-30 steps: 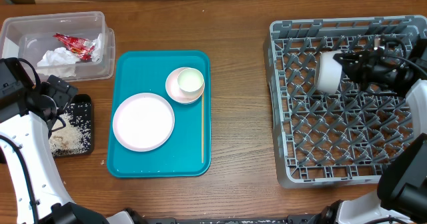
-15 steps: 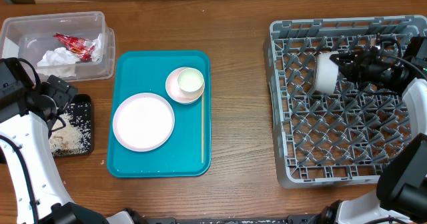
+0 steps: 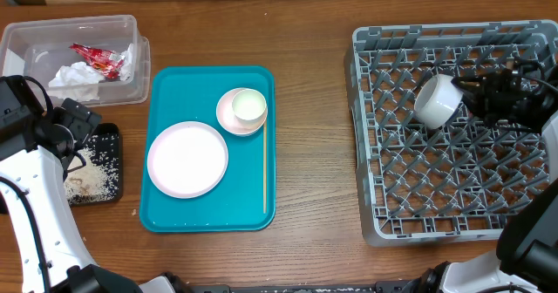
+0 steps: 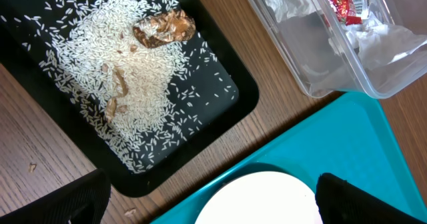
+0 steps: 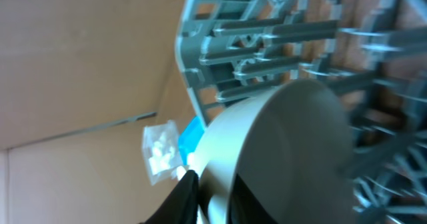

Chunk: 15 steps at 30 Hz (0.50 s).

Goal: Sort waste into correct bins and load items into the dishwasher
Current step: 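Carry the white bowl right and set it upside down in the rack, then reach the right gripper to the pale green cup and grasp it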

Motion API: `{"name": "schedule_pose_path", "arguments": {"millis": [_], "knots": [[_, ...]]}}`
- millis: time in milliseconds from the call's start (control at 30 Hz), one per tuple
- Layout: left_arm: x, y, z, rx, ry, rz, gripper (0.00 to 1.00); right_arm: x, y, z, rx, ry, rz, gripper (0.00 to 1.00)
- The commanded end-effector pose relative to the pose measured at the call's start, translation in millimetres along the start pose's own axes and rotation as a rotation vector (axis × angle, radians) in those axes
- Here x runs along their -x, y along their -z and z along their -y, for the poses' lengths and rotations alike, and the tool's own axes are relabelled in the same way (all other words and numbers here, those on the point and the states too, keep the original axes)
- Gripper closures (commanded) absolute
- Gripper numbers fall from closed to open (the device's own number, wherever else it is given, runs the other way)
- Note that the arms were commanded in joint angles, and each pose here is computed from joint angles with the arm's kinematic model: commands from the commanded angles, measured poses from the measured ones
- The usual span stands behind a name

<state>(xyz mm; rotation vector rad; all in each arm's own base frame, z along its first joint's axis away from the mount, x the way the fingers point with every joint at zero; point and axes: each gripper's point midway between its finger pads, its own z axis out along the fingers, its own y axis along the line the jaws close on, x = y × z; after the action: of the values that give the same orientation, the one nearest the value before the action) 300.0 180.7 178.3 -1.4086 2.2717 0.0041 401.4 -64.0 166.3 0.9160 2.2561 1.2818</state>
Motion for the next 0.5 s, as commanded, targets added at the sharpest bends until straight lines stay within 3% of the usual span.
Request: {"name": "schedule_pose_path", "arguments": {"millis": [0,300,467], "knots": [[1.7,1.1,2.1,-0.007,0.009,0.003,0.0,16.4,13.8,3.6,-0.129,0.056,0.09,0.8],[1.8,1.1,2.1,-0.007,0.009,0.003,0.0,50.6,90.2,9.2,-0.579,0.013,0.317,0.78],[1.7,1.1,2.1,-0.007,0.009,0.003,0.0,46.2,109.4,-21.3,-0.616,0.054,0.344,0.78]]}}
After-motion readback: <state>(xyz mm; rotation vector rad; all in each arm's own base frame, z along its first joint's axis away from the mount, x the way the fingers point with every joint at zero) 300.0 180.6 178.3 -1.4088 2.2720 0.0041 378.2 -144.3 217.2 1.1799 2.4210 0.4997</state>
